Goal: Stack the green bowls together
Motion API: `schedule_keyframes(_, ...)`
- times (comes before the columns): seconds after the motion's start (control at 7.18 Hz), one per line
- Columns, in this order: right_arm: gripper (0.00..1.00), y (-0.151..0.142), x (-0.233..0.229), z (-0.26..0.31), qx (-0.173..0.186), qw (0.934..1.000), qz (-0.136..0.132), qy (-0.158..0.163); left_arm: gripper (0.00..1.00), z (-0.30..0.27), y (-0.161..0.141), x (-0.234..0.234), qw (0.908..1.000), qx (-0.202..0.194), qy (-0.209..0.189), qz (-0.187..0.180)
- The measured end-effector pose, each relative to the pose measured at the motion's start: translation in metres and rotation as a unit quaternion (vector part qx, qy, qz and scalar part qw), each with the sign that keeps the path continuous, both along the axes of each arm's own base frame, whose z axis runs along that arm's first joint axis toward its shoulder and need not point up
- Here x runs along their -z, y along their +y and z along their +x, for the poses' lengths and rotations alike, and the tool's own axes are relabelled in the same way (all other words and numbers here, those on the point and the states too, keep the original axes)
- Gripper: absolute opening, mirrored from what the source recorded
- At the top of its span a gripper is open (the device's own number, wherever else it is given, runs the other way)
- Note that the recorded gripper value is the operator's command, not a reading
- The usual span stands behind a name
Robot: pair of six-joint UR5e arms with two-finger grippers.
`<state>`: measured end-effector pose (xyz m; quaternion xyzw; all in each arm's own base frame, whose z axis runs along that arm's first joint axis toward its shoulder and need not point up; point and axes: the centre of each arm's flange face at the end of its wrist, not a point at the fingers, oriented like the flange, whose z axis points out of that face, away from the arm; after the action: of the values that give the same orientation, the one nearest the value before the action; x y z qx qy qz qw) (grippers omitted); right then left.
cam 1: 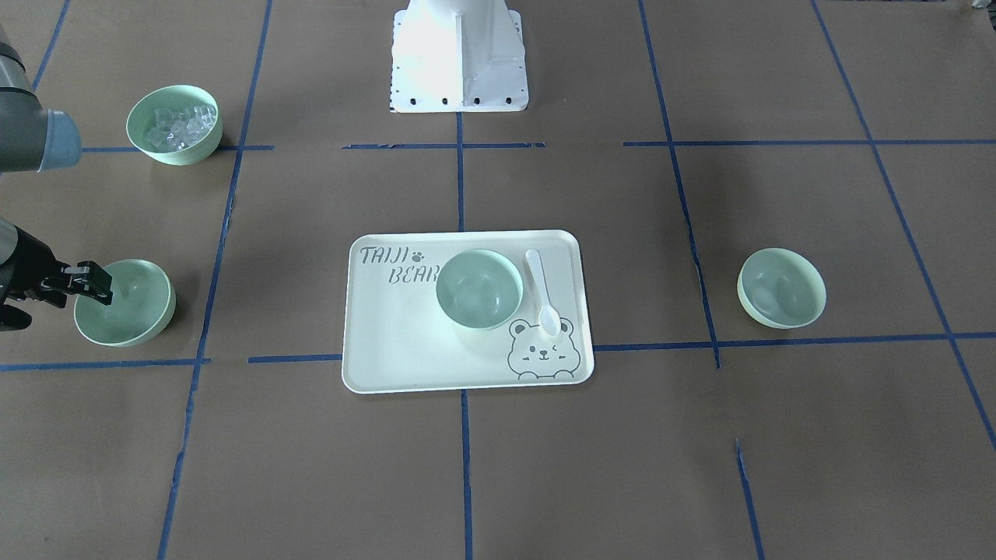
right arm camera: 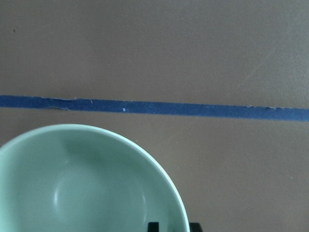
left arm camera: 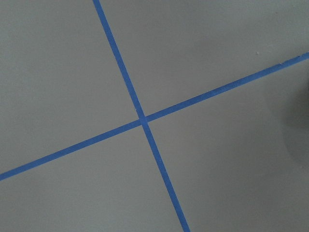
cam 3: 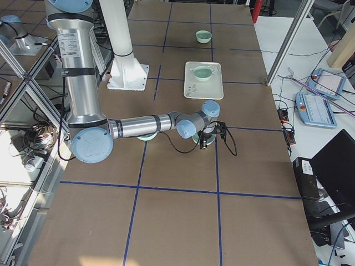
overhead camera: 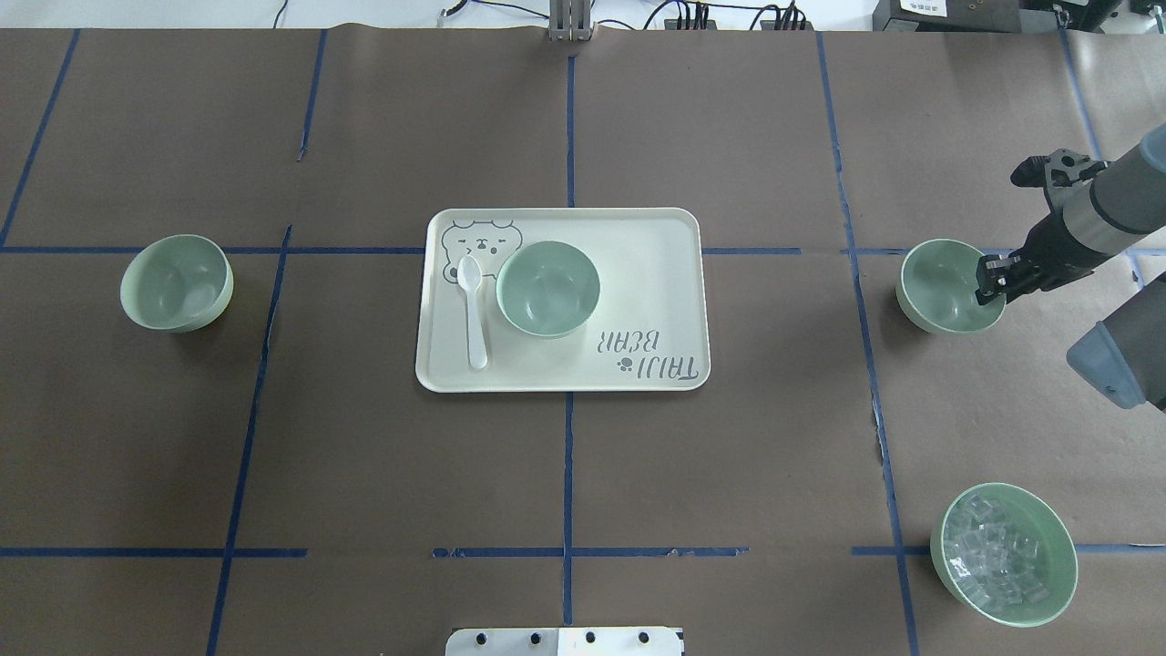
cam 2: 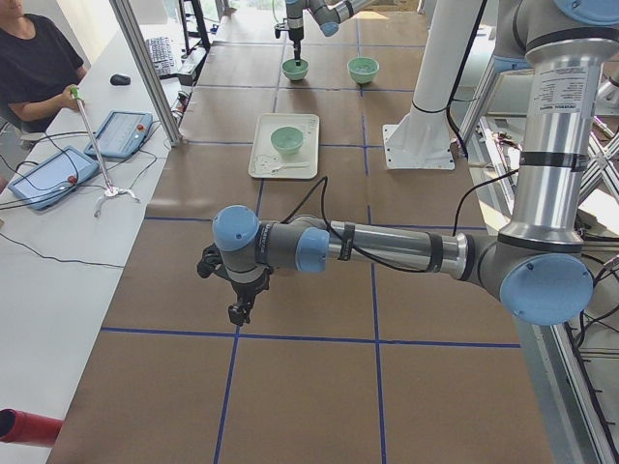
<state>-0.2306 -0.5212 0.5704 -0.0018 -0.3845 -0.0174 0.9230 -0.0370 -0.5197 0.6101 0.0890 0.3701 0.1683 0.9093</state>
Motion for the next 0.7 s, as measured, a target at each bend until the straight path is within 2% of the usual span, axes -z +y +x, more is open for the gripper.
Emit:
schedule_keyframes(0.28,0.0,-0.008,0.027,-0.006,-0.005,0.9998,0.002,-0.02,1.0,-0.001,0.001,-0.001,1.0,0.001,0.0,-0.002)
schedule_keyframes(0.42,0.0,-0.013,0.058,-0.012,-0.016,0.9991,0.001,-0.04,1.0,0.0,0.001,-0.001,1.0,0.002,0.002,-0.002)
schedule_keyframes(0.7,0.0,-0.017,0.163,-0.07,-0.058,0.993,-0.035,-0.097,1.0,0.001,0.0,0.011,0.9999,0.003,0.009,0.007)
